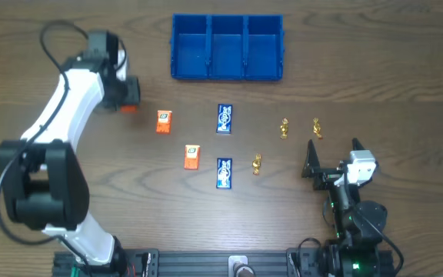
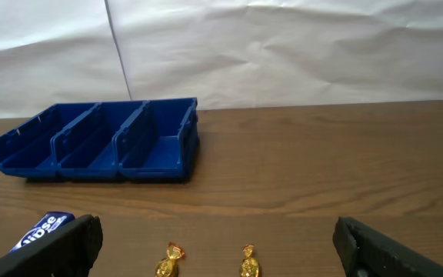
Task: Sort Candies Into Trays
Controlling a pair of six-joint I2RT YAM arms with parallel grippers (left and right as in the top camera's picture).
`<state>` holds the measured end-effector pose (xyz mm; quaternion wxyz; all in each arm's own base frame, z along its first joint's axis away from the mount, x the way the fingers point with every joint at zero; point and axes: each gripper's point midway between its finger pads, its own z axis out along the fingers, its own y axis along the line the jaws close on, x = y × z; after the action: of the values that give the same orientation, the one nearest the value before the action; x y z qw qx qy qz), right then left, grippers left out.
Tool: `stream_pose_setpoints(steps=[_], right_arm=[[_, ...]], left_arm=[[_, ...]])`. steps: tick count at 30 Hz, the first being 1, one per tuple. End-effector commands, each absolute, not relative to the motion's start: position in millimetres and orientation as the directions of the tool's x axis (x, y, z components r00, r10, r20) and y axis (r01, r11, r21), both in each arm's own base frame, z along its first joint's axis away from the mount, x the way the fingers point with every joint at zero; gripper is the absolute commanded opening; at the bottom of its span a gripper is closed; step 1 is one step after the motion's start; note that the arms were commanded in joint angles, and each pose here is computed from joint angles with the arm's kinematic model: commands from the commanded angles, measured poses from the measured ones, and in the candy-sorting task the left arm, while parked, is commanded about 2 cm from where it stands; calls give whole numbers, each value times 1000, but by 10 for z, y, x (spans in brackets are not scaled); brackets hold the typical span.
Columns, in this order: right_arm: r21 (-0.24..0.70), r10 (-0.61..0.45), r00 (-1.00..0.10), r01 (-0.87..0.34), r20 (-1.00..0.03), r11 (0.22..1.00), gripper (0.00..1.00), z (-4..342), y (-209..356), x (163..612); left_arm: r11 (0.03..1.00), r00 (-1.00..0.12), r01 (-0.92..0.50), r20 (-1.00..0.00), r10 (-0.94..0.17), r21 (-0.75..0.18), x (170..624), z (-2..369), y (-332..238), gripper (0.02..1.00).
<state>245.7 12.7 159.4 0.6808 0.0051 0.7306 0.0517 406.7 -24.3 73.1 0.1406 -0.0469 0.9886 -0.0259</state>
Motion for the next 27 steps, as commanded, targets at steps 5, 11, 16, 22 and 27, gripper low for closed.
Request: stream_pose_setpoints(steps=[5,11,16,22,27], right_arm=[[76,72,-75,-53,-995,996,996,1579,104,2456],[76,72,-75,-53,-995,996,998,1579,104,2456],[76,72,-75,-53,-995,996,998,1579,104,2456],[76,72,-75,-53,-995,996,998,1579,104,2456],[76,72,-75,-53,-995,996,1000,1579,104,2456]], left_arm=[[989,-752,40,-656,-65,-143,4940,2473,-1245,297],[983,-764,89,-644,-37,-162,5301,2232,-1819,301],[991,-802,23,-595,-59,-130,5462,1705,-1946,310],[994,-822,12,-568,-53,-110,5503,1447,-1942,305],[996,-817,-3,-573,-55,-91,5518,1450,-1888,308]])
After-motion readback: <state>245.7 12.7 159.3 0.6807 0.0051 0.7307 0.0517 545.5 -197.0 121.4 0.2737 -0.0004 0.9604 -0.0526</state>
